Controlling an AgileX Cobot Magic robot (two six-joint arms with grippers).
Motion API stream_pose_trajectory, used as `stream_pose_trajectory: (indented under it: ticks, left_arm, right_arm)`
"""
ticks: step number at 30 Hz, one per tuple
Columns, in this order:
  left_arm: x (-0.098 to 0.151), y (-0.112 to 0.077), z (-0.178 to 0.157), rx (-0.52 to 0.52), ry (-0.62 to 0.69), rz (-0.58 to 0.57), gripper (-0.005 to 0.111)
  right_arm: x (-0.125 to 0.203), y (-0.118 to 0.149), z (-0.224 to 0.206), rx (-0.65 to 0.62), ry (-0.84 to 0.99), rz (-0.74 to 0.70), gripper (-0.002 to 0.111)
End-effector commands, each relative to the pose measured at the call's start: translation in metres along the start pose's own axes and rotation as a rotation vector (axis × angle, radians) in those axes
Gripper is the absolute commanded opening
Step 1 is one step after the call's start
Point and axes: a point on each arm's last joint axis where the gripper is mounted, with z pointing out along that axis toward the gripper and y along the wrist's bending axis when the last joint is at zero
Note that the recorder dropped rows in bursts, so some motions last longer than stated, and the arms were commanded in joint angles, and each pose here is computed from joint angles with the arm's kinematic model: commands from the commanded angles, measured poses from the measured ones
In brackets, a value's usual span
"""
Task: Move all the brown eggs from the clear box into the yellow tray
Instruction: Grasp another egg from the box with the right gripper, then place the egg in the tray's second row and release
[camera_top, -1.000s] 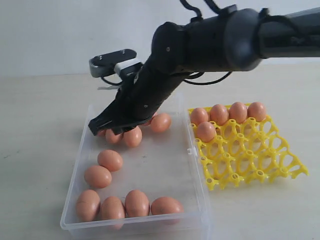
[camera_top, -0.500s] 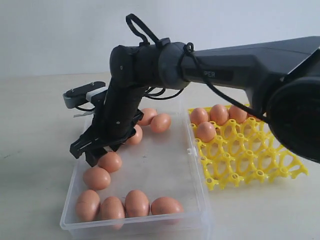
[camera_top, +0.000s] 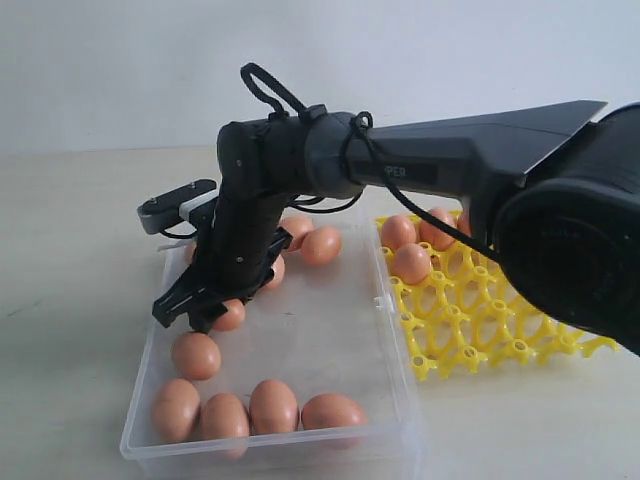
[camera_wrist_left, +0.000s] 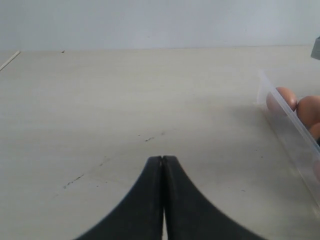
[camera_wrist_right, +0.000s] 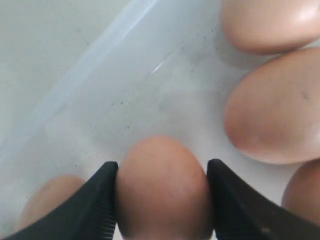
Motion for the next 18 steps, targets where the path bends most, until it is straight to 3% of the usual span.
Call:
stream_pose_trajectory:
  ticks: [1, 8, 13, 18]
  left_arm:
    - [-0.003, 0.0, -0.001, 0.007, -0.023, -0.009, 0.0]
    - [-0.003, 0.0, -0.001, 0.007, -0.023, -0.009, 0.0]
    - [-0.003, 0.0, -0.001, 0.007, -0.023, -0.009, 0.0]
    - [-0.003, 0.0, -0.001, 0.007, -0.023, -0.009, 0.0]
  right_arm:
    - [-0.014, -0.01, -0.035, 0.028, -0.167, 0.053, 0.0]
    - [0.02, -0.04, -0.081, 0.181, -0.484, 0.091, 0.0]
    - [0.073, -0.072, -0.108, 0.291, -0.675, 0.202, 0.0]
    - [0.128, -0.104, -0.119, 0.395, -0.755, 0.296, 0.0]
